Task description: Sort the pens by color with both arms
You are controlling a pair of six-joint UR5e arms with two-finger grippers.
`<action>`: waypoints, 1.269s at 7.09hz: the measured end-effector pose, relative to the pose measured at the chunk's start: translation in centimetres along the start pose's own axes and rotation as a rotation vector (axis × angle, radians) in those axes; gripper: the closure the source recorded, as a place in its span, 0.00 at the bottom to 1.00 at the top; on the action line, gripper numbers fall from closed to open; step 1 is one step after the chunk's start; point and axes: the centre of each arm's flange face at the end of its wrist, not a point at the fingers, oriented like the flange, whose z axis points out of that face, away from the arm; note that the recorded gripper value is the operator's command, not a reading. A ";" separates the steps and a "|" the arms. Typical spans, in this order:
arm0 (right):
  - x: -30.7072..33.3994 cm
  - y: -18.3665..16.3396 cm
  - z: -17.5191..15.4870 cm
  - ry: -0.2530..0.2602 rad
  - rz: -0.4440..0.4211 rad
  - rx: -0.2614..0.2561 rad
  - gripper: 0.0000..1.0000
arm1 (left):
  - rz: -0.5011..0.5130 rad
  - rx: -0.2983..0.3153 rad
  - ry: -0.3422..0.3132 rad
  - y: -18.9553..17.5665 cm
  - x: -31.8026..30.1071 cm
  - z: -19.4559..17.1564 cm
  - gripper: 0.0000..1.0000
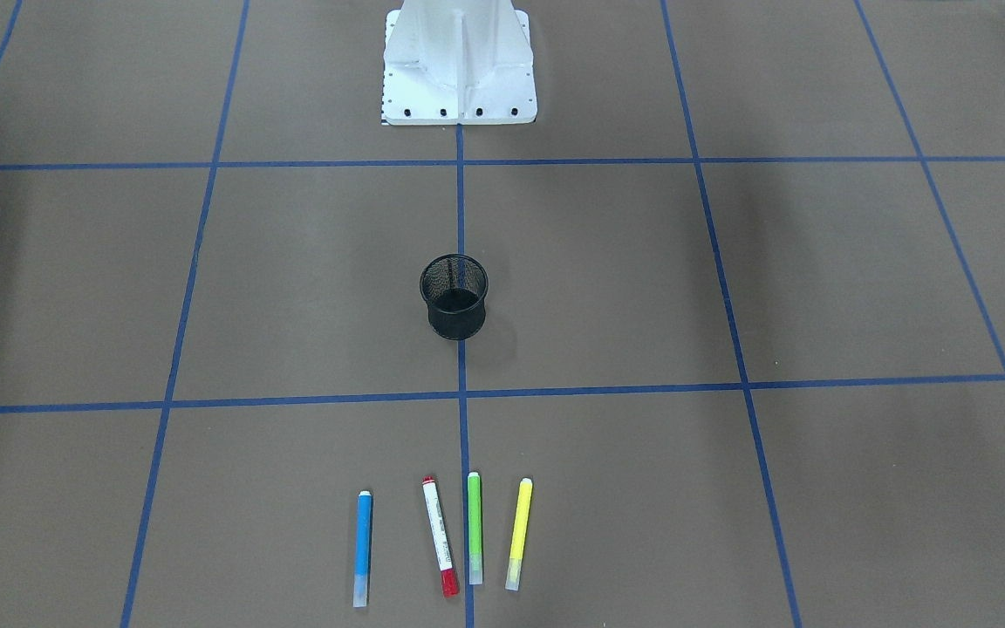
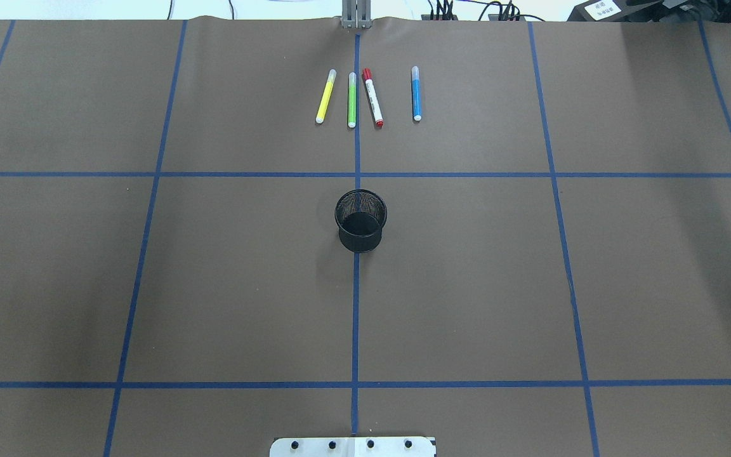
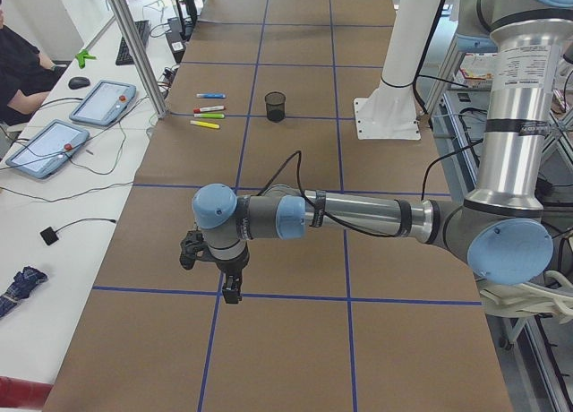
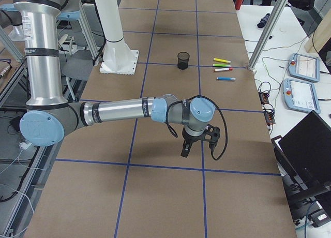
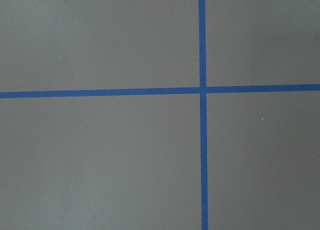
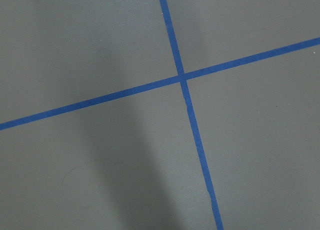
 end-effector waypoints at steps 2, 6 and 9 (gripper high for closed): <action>0.2 0.0 0.1 0.001 0.001 -0.002 0.00 | 0.002 0.003 0.002 -0.1 0.2 -0.2 0.00; 0.4 0.2 0.3 0.003 0.004 -0.005 0.00 | 0.006 0.007 0.003 -0.2 0.3 -0.4 0.00; 0.3 0.1 0.2 0.002 0.005 -0.004 0.00 | 0.005 0.005 0.004 -0.3 0.2 -0.2 0.00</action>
